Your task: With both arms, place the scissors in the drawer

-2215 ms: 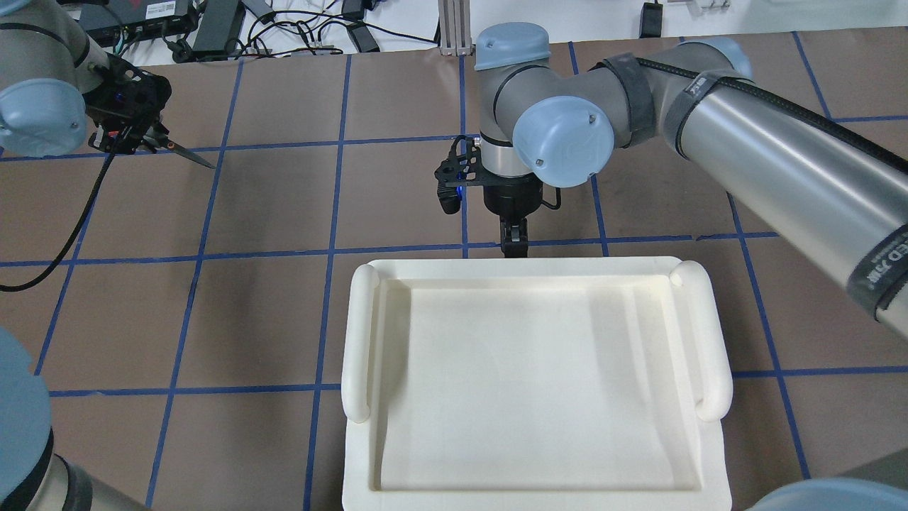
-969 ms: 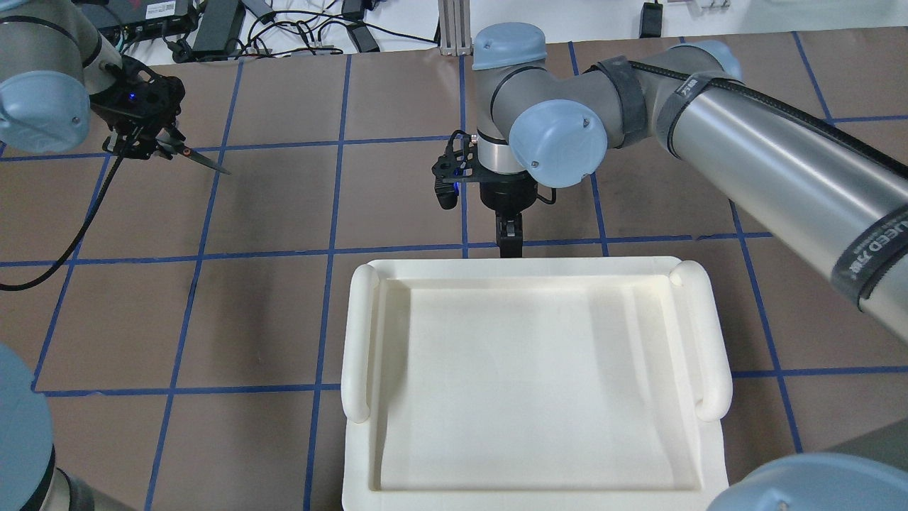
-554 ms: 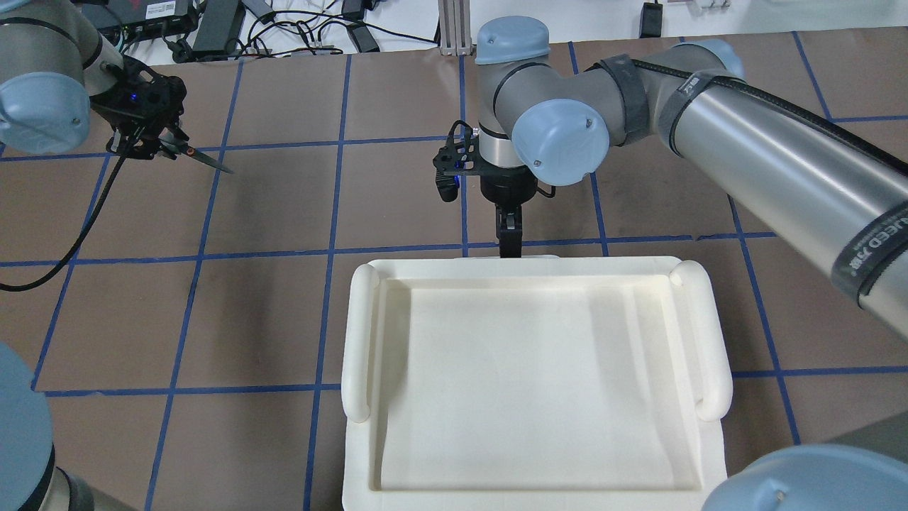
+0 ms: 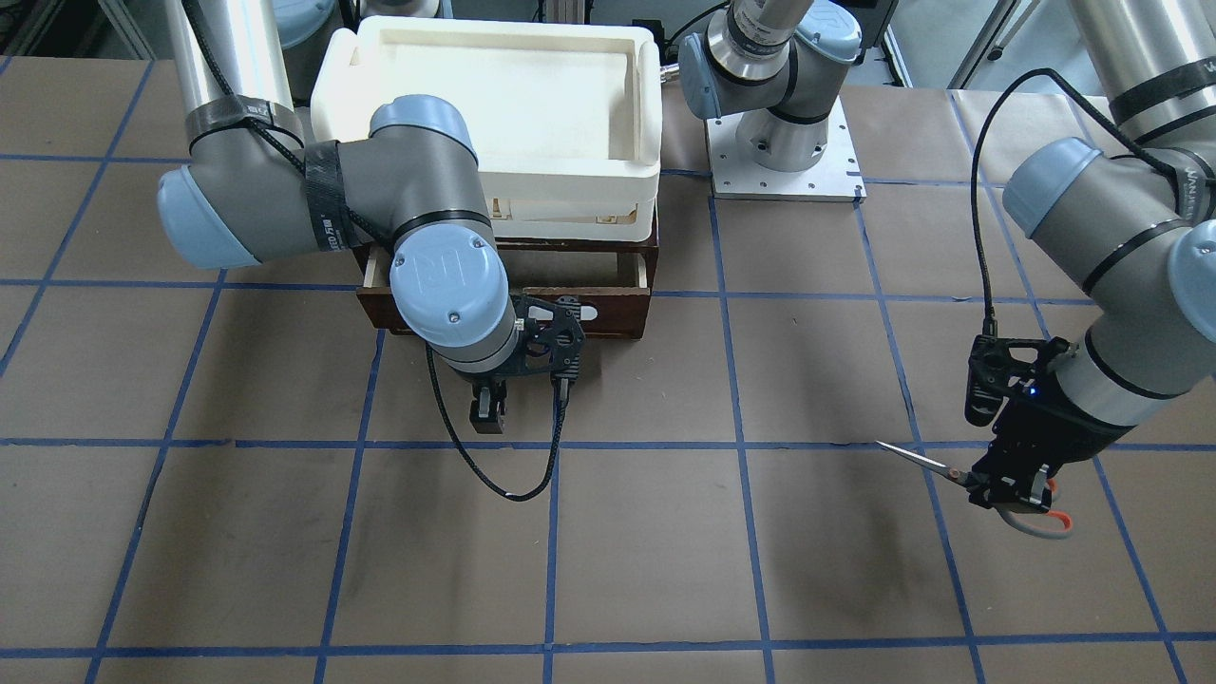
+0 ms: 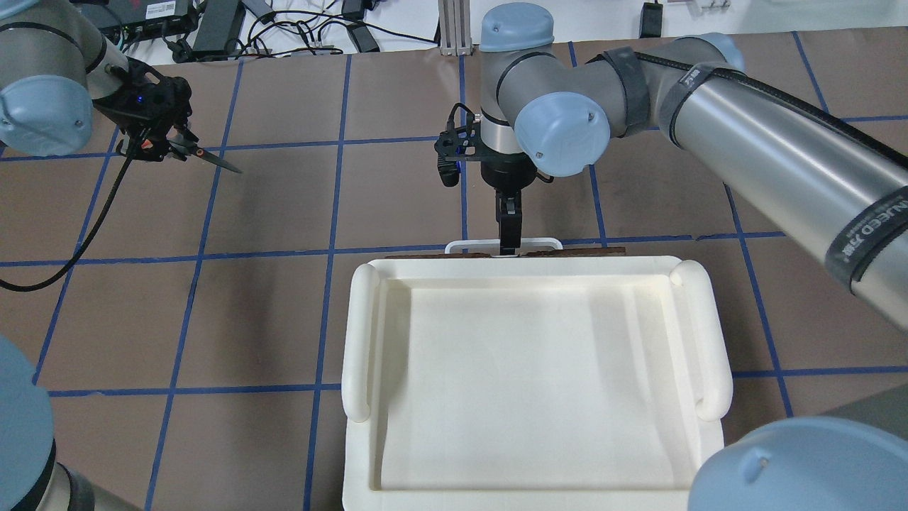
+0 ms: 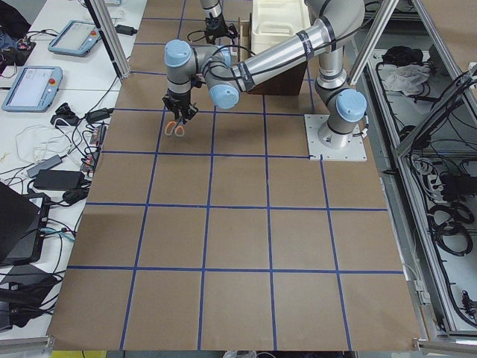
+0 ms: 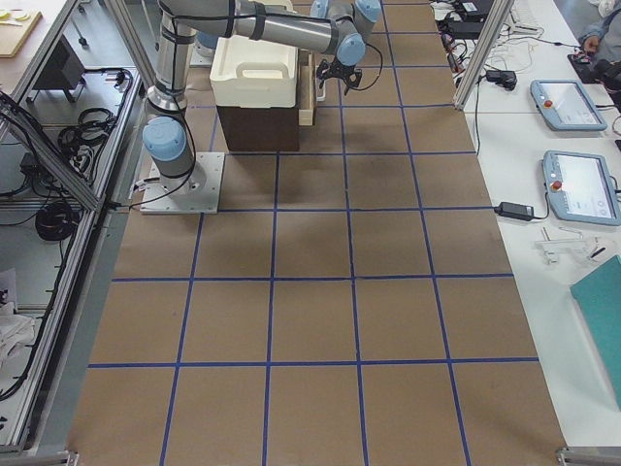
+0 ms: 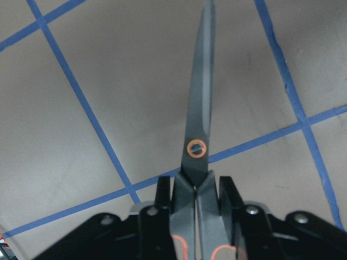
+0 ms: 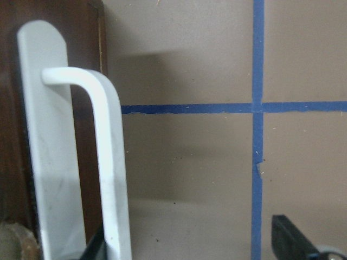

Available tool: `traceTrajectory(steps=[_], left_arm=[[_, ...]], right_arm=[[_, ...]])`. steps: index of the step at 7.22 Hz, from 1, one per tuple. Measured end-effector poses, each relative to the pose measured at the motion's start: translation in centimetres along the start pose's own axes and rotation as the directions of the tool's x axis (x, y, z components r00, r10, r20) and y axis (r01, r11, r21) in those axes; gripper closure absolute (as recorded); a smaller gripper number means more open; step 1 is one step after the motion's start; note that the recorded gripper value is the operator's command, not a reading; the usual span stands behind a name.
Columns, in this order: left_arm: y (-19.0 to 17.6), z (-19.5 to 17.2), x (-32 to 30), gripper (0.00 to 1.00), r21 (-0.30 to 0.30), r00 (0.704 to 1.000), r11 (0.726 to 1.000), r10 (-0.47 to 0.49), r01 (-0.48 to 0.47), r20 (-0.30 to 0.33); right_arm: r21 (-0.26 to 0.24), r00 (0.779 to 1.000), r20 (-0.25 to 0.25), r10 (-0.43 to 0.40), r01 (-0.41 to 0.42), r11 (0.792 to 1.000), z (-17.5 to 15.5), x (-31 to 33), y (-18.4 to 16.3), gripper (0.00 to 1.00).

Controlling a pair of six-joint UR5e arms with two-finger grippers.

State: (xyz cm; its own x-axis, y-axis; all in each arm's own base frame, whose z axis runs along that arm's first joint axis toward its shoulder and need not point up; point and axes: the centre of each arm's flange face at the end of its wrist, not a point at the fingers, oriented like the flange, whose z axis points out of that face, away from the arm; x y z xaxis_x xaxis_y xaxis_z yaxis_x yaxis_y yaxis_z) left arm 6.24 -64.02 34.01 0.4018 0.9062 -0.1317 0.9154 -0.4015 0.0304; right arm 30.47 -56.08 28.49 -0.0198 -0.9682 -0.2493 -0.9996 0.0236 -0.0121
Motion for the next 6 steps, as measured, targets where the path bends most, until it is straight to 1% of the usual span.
traceTrajectory(steps=[3, 6], left_arm=[[0.0, -0.1, 0.1, 1.00, 0.008, 1.000, 1.000, -0.002, 0.002, 0.008], [0.1, 1.0, 0.1, 1.00, 0.029, 1.000, 1.000, -0.007, 0.007, 0.002]], right_arm=[[0.016, 0.999, -0.052, 0.002, -0.001, 1.000, -0.7, 1.8, -0.1, 0.00], [0.031, 0.996, -0.091, 0.016, -0.013, 0.999, -0.9, 3.8, 0.6, 0.00]])
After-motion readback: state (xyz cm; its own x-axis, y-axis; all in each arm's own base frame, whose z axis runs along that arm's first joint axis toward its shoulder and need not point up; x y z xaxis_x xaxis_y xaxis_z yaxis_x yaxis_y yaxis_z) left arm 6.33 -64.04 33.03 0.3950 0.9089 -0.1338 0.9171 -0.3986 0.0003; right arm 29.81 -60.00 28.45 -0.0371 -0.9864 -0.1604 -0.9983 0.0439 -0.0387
